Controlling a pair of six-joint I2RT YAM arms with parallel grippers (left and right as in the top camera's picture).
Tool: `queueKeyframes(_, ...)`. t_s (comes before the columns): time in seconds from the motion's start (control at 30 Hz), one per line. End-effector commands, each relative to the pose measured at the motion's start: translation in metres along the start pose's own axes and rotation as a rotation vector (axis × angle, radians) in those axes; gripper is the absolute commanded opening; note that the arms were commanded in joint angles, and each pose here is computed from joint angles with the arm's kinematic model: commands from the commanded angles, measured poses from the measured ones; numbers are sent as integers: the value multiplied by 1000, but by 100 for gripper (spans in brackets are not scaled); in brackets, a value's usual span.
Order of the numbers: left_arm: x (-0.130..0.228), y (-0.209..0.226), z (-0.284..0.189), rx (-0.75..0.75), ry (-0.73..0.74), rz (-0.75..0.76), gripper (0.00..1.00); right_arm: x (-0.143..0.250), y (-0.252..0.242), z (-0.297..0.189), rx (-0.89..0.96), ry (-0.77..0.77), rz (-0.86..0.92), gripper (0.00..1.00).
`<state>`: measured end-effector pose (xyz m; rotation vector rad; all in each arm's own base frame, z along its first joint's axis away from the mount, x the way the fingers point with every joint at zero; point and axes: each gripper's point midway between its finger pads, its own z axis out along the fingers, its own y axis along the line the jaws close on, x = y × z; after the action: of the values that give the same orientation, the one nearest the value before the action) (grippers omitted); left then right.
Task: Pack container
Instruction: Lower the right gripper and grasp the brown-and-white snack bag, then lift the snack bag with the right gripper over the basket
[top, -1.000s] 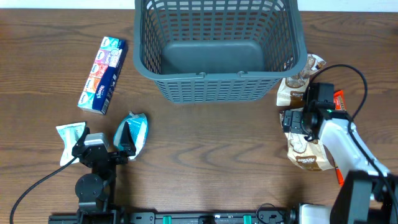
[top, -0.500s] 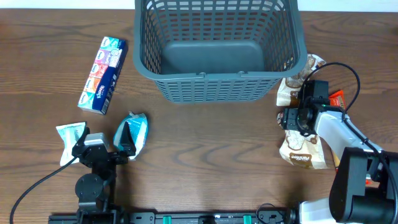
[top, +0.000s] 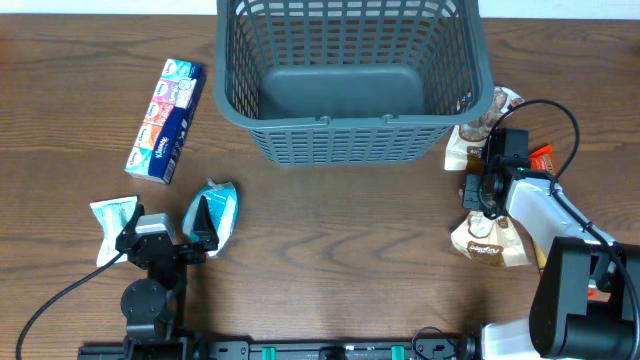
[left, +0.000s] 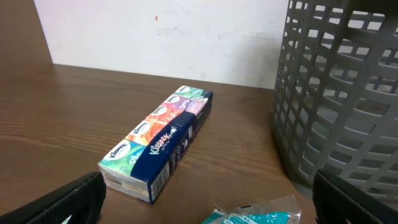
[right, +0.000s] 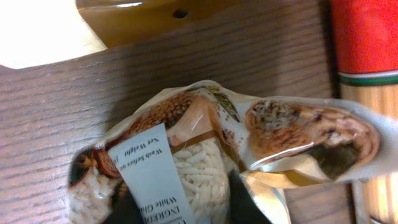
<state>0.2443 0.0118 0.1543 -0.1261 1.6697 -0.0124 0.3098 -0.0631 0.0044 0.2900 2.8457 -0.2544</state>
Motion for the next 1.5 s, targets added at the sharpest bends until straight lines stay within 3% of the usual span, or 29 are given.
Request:
queueKeyframes(0.0,17,5,1,-28,49,3,99,25,-1,16,10,85,-7,2)
queueKeyframes(0.4,17,5,1,-28,49,4,99,22,-2,7,10,76,18,1)
queueKeyframes(0.6,17,5,1,-28,49,3,99,5,-6,-24,2,-17,34,1)
queueKeyframes(1.1,17,5,1,-28,49,3,98,-31,-24,-183,-80,-546,116,2)
queueKeyframes(1.3,17,5,1,-28,49,3,99,-33,-59,-255,8,-765,236,2)
queueKeyframes(1.47,17,5,1,-28,49,3,99,-57,-56,-320,-49,-904,176,1)
